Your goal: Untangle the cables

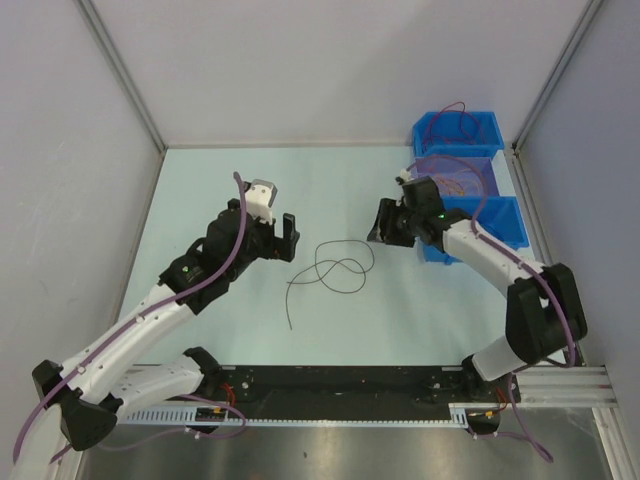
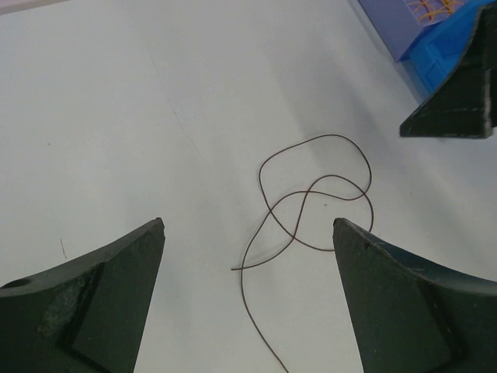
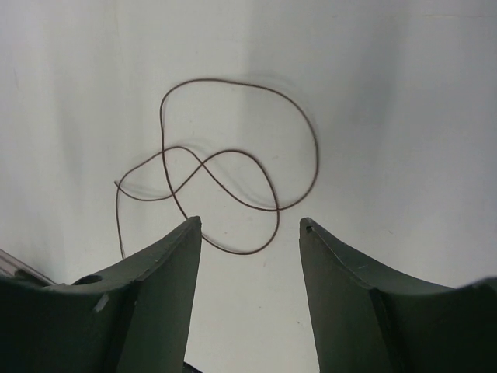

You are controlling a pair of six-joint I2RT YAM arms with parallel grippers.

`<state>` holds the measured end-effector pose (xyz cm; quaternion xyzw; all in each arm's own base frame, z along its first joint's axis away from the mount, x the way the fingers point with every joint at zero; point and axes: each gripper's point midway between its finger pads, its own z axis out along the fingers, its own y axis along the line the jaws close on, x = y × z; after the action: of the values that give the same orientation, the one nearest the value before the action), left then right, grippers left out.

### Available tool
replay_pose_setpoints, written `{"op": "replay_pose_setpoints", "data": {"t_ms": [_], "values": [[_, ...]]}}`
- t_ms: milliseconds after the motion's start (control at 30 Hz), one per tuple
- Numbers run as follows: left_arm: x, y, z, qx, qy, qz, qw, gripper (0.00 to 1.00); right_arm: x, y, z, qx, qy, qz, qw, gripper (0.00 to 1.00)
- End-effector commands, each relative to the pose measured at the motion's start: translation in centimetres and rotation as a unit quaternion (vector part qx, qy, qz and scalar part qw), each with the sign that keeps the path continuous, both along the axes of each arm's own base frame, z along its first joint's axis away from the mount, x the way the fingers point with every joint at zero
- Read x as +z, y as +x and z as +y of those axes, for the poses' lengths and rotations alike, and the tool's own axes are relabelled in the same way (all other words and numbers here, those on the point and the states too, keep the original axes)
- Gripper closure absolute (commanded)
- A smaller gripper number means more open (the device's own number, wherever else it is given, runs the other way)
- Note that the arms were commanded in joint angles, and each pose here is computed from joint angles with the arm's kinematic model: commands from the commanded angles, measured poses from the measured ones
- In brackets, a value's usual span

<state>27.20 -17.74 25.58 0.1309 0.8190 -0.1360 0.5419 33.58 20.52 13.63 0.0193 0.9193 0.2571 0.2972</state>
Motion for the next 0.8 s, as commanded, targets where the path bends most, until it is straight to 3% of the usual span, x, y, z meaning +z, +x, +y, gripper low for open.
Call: {"op": "replay_pose_setpoints", "data": {"t_ms": [0, 433, 767], "values": [[1.7, 0.3, -0.2, -0.002, -0.015, -0.014, 1.000, 0.06, 0.5, -0.1, 4.8, 0.089, -0.006, -0.024, 0.996, 0.43], [1.7, 0.4, -0.1, -0.001, -0.015, -0.014, 1.000, 0.06, -4.3, 0.3, 10.2, 0.165, -0.080, -0.022, 0.983, 0.47], [1.7, 0.4, -0.1, -0.001, -0.016, -0.013, 1.000, 0.05, -7.6, 0.0, 11.3, 0.189, -0.127, 0.005, 0.974, 0.50]]}}
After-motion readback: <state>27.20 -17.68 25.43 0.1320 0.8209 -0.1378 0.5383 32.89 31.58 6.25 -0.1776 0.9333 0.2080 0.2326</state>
